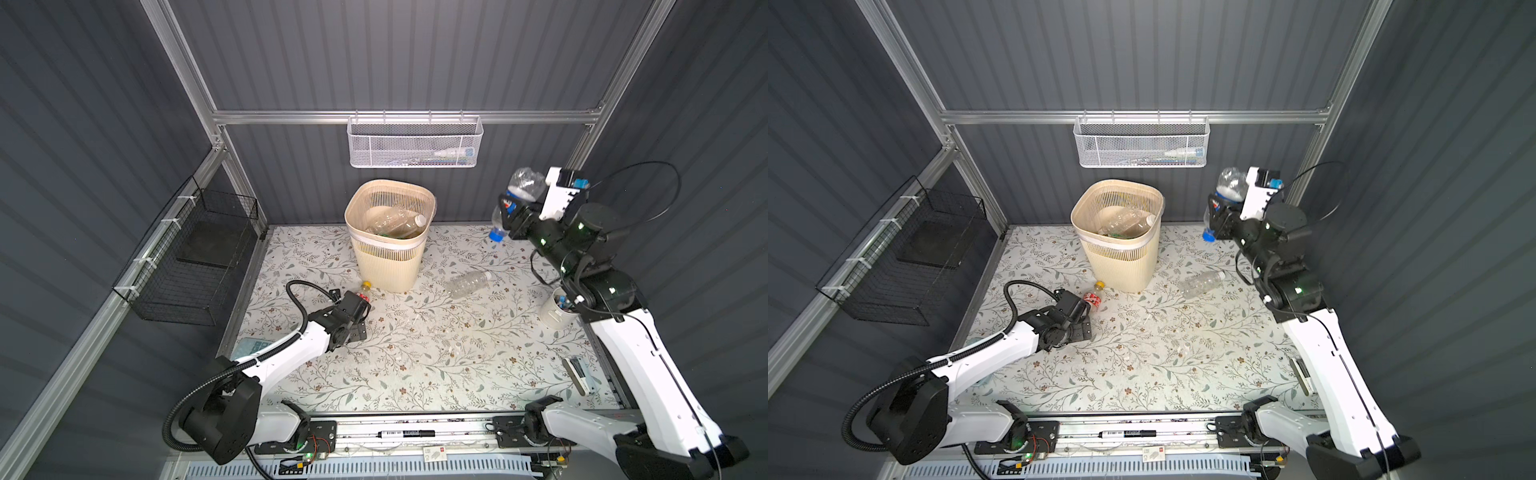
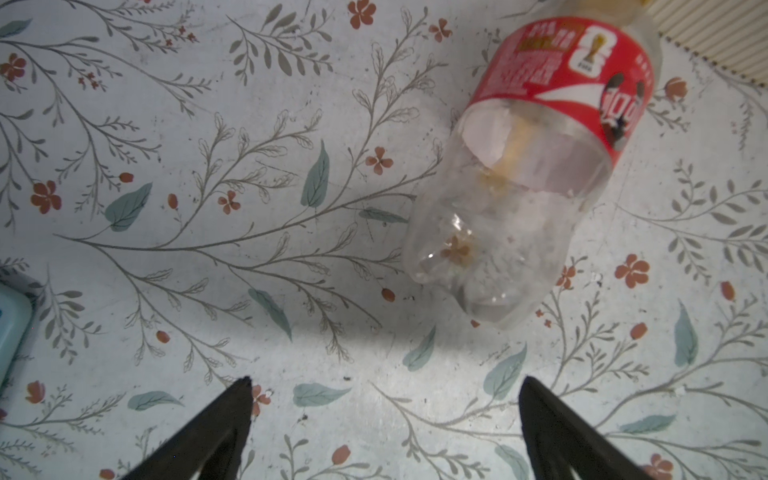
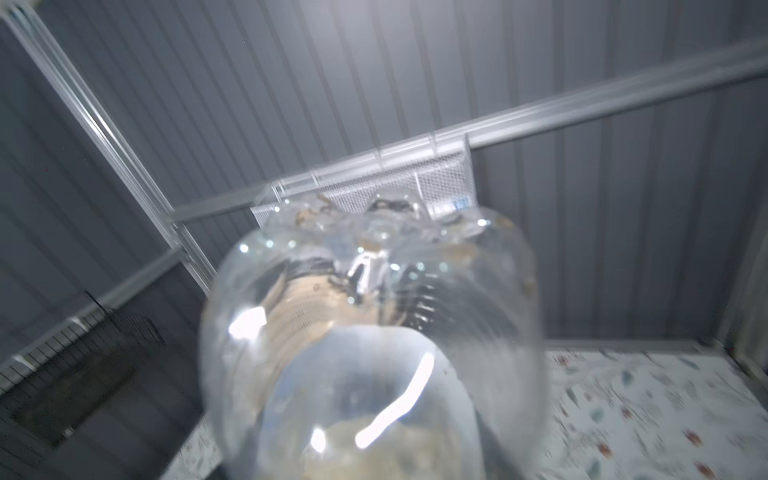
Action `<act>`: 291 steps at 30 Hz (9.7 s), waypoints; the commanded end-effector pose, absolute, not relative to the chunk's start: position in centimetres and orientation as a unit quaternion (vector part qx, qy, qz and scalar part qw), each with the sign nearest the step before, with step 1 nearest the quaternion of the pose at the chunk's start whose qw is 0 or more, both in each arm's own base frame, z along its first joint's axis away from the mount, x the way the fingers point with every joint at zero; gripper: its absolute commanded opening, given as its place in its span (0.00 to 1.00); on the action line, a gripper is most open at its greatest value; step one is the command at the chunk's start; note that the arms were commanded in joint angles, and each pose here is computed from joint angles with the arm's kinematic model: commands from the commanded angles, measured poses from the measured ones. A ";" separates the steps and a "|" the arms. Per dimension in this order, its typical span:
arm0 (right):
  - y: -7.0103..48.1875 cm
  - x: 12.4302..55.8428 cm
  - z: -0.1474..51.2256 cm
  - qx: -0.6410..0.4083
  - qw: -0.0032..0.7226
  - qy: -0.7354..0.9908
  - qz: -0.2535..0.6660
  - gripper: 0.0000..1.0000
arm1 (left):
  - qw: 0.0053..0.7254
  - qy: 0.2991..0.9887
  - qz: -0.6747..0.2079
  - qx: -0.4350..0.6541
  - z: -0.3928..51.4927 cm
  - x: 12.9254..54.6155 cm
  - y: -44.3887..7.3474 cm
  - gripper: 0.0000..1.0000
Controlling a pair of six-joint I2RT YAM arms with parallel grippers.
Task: Throw the plastic bottles in the bin
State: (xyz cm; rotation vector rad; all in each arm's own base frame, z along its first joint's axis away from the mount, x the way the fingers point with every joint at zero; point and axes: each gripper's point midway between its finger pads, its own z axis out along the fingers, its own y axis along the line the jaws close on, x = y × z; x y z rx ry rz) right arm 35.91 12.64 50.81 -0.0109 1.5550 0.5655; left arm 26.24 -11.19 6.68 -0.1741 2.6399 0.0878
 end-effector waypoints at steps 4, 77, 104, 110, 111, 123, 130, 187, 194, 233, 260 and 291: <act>24.2 43.5 47.2 -0.102 0.539 0.749 0.373 0.56 | 0.242 0.968 0.036 -0.050 7.4 26.7 -11.4 1.00; 5.4 30.3 20.5 0.144 0.385 0.885 0.217 0.99 | 0.717 0.686 -0.122 -0.016 46.6 31.4 -11.4 0.50; 4.7 31.3 19.8 0.178 0.364 0.888 0.218 0.99 | 0.639 0.729 -0.240 0.053 47.8 39.2 -21.8 1.00; 4.6 34.0 17.1 0.245 0.322 0.885 0.230 0.99 | 0.637 0.736 -0.222 0.052 46.3 37.2 -20.1 1.00; 4.7 34.8 16.9 0.256 0.322 0.881 0.236 0.99 | 0.632 0.741 -0.218 0.051 45.6 36.9 -19.8 1.00; 7.1 41.0 10.7 0.294 0.225 0.904 0.216 0.99 | 0.579 0.798 -0.168 0.010 37.1 33.0 -15.4 1.00; 8.5 43.0 7.7 0.272 0.189 0.922 0.201 0.99 | 0.555 0.821 -0.134 -0.022 33.9 31.2 -12.9 1.00; 20.0 45.2 46.8 -0.022 0.529 0.756 0.385 0.99 | 0.404 0.903 -0.094 -0.109 20.1 25.7 -9.3 1.00; 15.2 43.4 45.4 0.026 0.551 0.757 0.350 0.99 | 0.410 0.900 -0.095 -0.118 19.9 25.6 -9.0 1.00; -1.8 36.4 14.9 0.049 0.643 0.763 -0.041 0.99 | 0.459 0.869 0.031 -0.181 16.9 23.8 -2.5 1.00; -2.5 38.5 12.1 0.053 0.622 0.781 -0.027 0.99 | 0.607 0.782 0.139 -0.009 12.8 36.2 -2.7 1.00; -2.5 38.4 12.1 0.053 0.622 0.781 -0.026 0.99 | 0.556 0.821 0.100 -0.080 6.8 40.9 2.4 1.00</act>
